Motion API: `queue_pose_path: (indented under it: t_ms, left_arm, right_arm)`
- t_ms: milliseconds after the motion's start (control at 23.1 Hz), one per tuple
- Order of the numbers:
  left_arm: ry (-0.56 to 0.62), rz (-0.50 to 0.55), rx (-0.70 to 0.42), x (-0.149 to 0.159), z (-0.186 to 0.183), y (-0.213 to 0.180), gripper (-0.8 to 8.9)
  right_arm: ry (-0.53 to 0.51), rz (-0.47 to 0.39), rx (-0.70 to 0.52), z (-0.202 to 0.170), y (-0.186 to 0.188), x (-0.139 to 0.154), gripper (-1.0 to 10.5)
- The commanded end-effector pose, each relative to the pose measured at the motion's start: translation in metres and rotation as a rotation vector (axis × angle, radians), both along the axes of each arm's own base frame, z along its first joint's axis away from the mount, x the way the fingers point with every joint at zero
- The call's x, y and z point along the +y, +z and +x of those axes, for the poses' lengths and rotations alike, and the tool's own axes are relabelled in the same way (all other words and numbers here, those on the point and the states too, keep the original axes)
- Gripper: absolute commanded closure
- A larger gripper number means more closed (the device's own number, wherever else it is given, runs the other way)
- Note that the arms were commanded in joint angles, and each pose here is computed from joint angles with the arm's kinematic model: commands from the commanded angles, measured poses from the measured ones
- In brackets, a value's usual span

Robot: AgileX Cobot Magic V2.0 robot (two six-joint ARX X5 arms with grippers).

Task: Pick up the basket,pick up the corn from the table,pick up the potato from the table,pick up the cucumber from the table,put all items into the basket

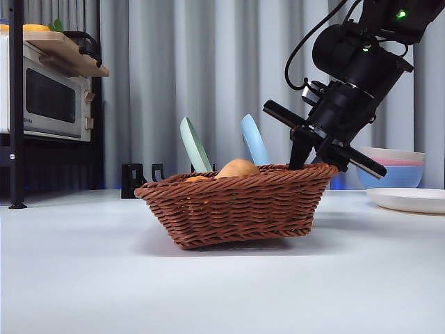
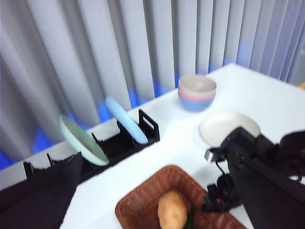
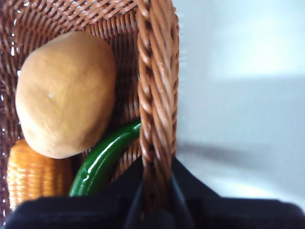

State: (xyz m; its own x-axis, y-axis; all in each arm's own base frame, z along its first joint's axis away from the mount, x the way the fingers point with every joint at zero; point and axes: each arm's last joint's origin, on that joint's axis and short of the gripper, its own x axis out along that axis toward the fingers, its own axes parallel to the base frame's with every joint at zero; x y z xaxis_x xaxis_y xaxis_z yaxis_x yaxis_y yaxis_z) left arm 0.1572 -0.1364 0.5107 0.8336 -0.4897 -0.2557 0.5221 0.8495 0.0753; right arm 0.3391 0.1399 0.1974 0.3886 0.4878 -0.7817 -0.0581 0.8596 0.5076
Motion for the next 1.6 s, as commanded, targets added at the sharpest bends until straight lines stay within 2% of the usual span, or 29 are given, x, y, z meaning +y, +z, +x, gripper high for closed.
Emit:
queue_pose_path:
  t_ms: [43, 130, 173, 346, 432, 605, 735, 865, 951, 1168, 1427, 1600]
  left_arm:
    - [-0.003, 0.017, 0.012, 0.000, -0.001, -0.002, 1.88]
    - [-0.004, 0.030, 0.021, 0.000, -0.001, -0.003, 1.89]
    - [-0.004, 0.036, 0.027, 0.000, -0.001, -0.004, 1.89]
    - [-0.004, 0.092, 0.050, 0.002, -0.002, -0.008, 2.02]
    - [0.022, 0.134, 0.060, 0.003, -0.003, -0.011, 3.18]
    - [0.099, 0.245, 0.088, 0.008, -0.004, -0.018, 6.11]
    - [0.119, 0.295, 0.119, 0.011, -0.005, -0.023, 8.37]
    - [0.119, 0.300, 0.125, 0.011, -0.006, -0.023, 8.22]
    - [0.119, 0.299, 0.124, 0.011, -0.005, -0.024, 8.22]
    - [0.120, 0.315, 0.137, 0.009, -0.004, -0.040, 8.22]
    - [0.160, 0.277, 0.084, 0.020, -0.013, -0.092, 8.22]
    - [0.176, 0.244, 0.054, 0.034, -0.026, -0.138, 8.22]
  right_arm:
    - [-0.004, 0.015, -0.004, 0.001, 0.003, 0.000, 6.4]
    - [-0.009, 0.017, -0.014, 0.001, 0.005, -0.003, 4.8]
    - [-0.006, 0.015, -0.026, 0.001, 0.008, -0.005, 4.3]
    - [0.035, 0.007, -0.107, -0.007, 0.031, -0.010, 4.4]
    - [0.062, 0.000, -0.166, -0.014, 0.049, -0.015, 4.4]
    - [0.135, -0.018, -0.316, -0.038, 0.090, -0.023, 4.6]
    - [0.190, -0.042, -0.426, -0.060, 0.118, -0.031, 6.4]
    - [0.220, -0.061, -0.525, -0.083, 0.143, -0.039, 8.8]
    - [0.219, -0.088, -0.578, -0.097, 0.155, -0.045, 9.7]
    - [0.207, -0.235, -0.668, -0.127, 0.174, -0.059, 9.6]
    - [0.196, -0.233, -0.783, -0.153, 0.177, -0.068, 9.6]
    - [0.186, -0.221, -0.832, -0.166, 0.155, -0.073, 9.6]
